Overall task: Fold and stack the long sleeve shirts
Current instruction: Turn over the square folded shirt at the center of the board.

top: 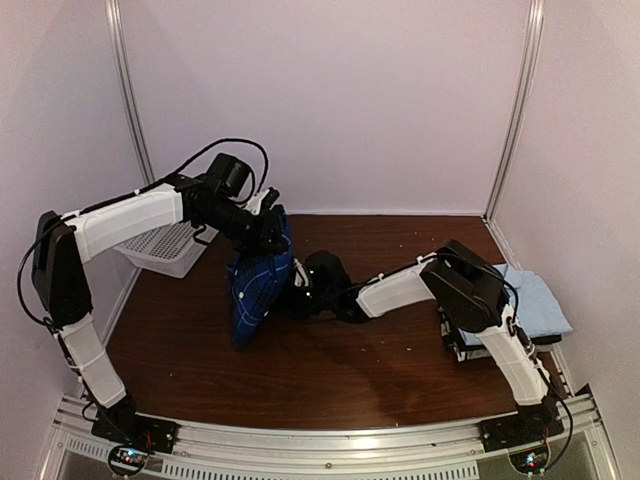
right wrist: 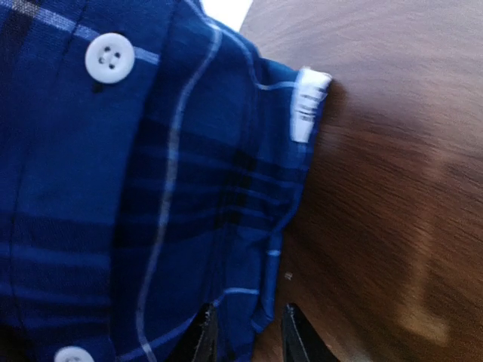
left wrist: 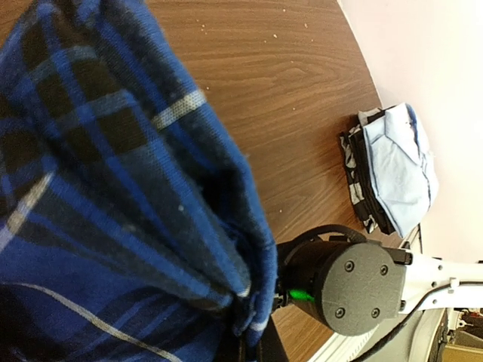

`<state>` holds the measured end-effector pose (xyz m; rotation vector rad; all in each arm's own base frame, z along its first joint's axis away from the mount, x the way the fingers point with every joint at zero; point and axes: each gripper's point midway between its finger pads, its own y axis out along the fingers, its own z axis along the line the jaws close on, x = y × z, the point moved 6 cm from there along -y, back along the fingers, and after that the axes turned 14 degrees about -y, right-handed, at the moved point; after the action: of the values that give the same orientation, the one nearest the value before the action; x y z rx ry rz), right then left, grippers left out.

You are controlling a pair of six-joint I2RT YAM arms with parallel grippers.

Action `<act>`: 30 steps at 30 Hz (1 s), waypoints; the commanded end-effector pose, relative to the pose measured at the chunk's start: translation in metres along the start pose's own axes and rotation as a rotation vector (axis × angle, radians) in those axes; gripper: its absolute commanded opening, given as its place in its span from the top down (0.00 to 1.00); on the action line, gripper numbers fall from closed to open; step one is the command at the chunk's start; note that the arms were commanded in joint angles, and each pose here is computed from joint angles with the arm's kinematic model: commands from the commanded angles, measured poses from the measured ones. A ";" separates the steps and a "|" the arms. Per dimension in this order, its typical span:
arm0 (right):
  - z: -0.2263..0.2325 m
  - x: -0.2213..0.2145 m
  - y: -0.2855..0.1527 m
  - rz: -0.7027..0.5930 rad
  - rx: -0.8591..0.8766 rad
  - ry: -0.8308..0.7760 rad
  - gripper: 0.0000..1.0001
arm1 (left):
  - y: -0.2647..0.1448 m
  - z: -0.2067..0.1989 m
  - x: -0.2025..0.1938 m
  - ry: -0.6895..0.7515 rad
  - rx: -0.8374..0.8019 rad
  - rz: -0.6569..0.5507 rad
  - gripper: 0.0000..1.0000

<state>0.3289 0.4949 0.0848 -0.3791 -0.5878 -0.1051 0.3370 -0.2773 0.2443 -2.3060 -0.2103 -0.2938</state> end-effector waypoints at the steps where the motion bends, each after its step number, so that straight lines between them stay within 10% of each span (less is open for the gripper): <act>1: 0.014 0.010 -0.020 -0.041 0.071 -0.023 0.68 | 0.005 -0.018 0.007 0.031 -0.097 -0.036 1.00; 19: 0.016 0.027 -0.214 -0.154 -0.633 -0.165 0.51 | 0.092 -0.052 -0.019 0.111 -0.188 0.104 1.00; 24: 0.002 0.009 -0.288 -0.214 -0.820 -0.148 0.41 | 0.156 -0.091 -0.044 0.148 -0.234 0.199 0.49; 30: -0.008 -0.011 -0.288 -0.122 -0.778 -0.158 0.32 | 0.145 -0.094 -0.028 0.143 -0.182 0.121 0.38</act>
<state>0.2725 0.2277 0.1887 -1.0348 -0.7161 -0.5260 0.3061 -0.4560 0.1509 -2.4162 0.1773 -0.3339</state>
